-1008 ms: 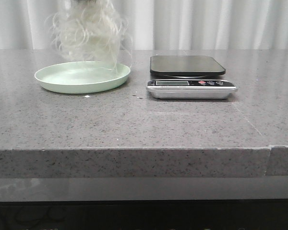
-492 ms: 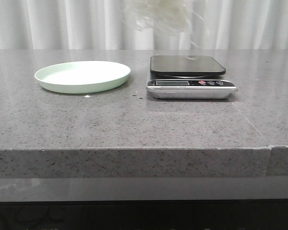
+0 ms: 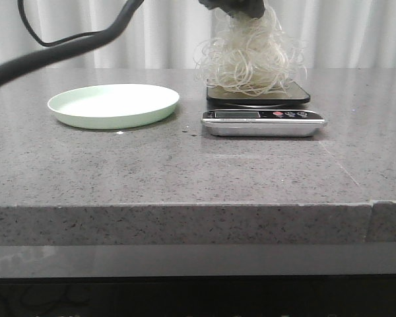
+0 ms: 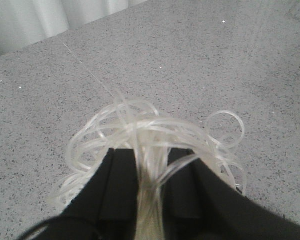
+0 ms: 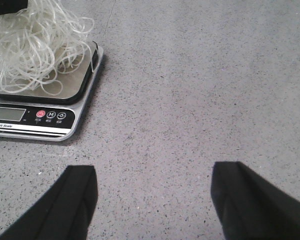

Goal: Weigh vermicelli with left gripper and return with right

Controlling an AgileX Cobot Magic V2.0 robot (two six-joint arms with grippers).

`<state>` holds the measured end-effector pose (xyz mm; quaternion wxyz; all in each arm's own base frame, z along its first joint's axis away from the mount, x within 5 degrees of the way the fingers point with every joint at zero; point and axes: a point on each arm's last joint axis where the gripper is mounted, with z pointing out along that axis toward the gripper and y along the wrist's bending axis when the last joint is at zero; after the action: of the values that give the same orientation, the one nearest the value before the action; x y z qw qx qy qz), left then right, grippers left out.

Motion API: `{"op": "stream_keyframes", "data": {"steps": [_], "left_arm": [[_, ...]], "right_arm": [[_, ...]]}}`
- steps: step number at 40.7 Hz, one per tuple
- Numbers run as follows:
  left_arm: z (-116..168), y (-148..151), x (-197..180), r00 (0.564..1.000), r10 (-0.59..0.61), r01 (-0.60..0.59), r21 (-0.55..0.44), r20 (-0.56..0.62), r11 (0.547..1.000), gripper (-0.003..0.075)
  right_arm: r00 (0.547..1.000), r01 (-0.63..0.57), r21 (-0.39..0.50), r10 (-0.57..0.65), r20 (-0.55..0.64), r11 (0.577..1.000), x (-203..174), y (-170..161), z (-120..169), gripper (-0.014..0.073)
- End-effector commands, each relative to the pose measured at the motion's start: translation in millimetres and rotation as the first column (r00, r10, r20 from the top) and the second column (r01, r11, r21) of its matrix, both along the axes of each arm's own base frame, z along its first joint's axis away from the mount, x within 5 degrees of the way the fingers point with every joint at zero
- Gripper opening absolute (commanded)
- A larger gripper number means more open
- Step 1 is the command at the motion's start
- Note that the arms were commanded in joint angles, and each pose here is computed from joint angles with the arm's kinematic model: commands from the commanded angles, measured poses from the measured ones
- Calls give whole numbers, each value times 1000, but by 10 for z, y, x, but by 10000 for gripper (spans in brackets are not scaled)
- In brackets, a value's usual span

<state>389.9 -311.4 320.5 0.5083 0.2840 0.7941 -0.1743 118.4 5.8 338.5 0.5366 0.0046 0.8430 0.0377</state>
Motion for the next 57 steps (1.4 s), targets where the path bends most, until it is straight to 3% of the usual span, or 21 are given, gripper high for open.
{"op": "stream_keyframes", "data": {"steps": [1, 4, 11, 18, 28, 36, 46, 57], "left_arm": [[537, 41, -99, 988, 5, 16, -128, 157, 992, 388], [550, 43, -105, 988, 6, 15, -137, 154, 990, 453], [743, 133, -213, 987, 5, 16, -129, 158, 991, 458], [1155, 355, -453, 977, 10, 11, -97, 214, 995, 458], [1830, 801, -991, 965, 28, 7, -133, 261, 991, 458], [2136, 1129, -1357, 957, 46, -12, -118, 287, 993, 458], [2078, 1458, -1771, 966, 54, -18, -143, 254, 990, 458], [1672, 1796, -2204, 969, 63, -16, -194, 237, 981, 458]], "right_arm": [[996, 9, -6, -9, 90, 1000, 36, -12, 132, 578], [996, 9, -6, -9, 90, 1000, 36, -12, 132, 578], [996, 10, -6, -9, 92, 1000, 37, -12, 134, 578], [996, 9, -6, -9, 88, 1000, 36, -12, 131, 578], [997, 8, -7, -8, 76, 1000, 32, -11, 120, 578], [997, 8, -7, -8, 76, 1000, 32, -11, 120, 578], [997, 8, -7, -8, 76, 1000, 32, -11, 120, 578], [997, 8, -7, -8, 77, 1000, 32, -11, 121, 578]]}}
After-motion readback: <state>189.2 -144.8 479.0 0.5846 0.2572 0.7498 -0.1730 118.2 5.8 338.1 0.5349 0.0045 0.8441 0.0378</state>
